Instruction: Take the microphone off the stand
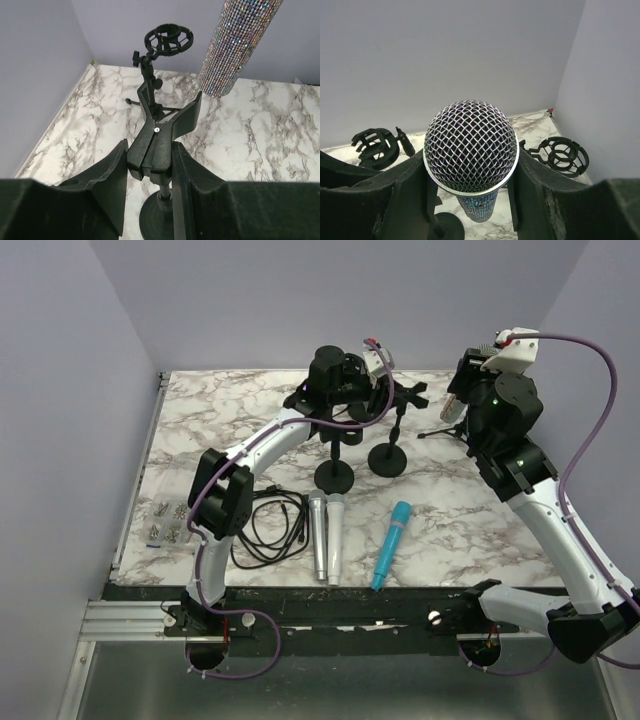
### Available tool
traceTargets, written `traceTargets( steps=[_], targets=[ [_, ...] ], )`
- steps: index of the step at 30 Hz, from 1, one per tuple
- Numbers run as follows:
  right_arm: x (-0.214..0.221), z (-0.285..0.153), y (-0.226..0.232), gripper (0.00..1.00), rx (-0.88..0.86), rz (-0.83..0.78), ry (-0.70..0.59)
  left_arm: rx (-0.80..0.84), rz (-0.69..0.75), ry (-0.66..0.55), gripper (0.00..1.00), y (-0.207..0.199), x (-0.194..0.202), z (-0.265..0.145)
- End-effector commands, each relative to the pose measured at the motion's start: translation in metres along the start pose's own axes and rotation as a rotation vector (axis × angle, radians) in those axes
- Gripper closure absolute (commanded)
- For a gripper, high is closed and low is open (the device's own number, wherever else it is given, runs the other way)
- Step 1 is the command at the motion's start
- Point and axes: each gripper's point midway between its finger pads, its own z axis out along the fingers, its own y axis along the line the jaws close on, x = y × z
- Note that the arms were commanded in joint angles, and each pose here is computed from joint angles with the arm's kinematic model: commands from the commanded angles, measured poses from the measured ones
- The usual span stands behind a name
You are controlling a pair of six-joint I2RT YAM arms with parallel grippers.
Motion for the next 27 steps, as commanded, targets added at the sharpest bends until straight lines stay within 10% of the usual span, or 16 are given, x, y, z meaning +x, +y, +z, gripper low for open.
traceTargets(
  steps=[1,27],
  targets=[
    [-0.006,-0.001,0.002,0.99,-0.015,0.040,-0.032,-0.029,-0.096,0.117,1.00,-0.007,0.058,-0.002],
    [-0.011,-0.005,0.010,0.99,-0.068,0.053,-0.048,0.006,-0.305,0.218,1.00,-0.038,0.105,-0.004]
  ],
)
